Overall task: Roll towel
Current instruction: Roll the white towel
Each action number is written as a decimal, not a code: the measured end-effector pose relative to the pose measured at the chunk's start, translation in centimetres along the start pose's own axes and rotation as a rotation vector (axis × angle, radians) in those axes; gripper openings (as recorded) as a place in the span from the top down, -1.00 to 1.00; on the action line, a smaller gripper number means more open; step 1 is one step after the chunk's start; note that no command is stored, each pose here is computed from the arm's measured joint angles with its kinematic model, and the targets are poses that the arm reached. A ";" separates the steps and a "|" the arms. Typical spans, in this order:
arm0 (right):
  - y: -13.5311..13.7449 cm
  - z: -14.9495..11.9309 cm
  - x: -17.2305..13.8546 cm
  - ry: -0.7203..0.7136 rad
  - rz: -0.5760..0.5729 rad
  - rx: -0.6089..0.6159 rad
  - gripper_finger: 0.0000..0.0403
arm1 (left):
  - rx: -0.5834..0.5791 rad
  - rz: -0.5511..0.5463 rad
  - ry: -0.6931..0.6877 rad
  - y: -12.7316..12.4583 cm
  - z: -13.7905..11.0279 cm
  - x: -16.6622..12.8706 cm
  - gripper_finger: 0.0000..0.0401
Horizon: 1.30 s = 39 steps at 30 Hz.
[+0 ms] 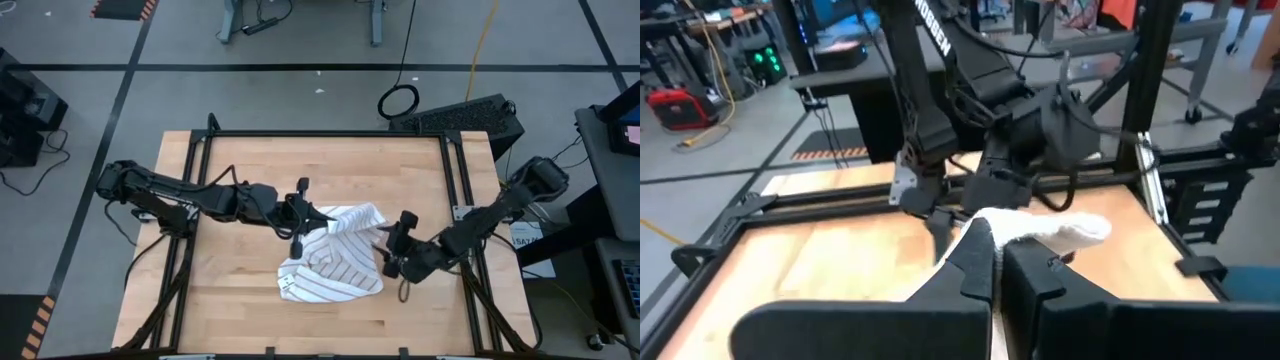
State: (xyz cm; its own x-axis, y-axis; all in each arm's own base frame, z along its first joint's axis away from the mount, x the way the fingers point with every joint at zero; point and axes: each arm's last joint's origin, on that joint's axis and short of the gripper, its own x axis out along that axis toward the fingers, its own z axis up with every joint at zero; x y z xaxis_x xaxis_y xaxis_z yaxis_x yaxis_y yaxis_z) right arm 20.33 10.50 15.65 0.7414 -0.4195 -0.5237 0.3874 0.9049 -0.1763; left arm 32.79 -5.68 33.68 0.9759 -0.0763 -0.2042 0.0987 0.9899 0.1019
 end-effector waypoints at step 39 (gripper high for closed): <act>-3.5 -4.4 4.7 0.038 -0.163 0.098 0.94 | 0.151 0.081 0.028 -1.8 0.4 -1.1 0.97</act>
State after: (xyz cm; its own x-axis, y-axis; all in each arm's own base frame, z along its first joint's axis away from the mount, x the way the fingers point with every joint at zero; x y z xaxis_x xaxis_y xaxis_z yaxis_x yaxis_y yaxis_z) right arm 20.03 5.64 10.11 0.6441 -0.5552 -0.5263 0.5537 0.8130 -0.1800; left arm 31.63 -7.42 34.10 0.9762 0.0088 -0.2166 0.0498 0.9633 0.2637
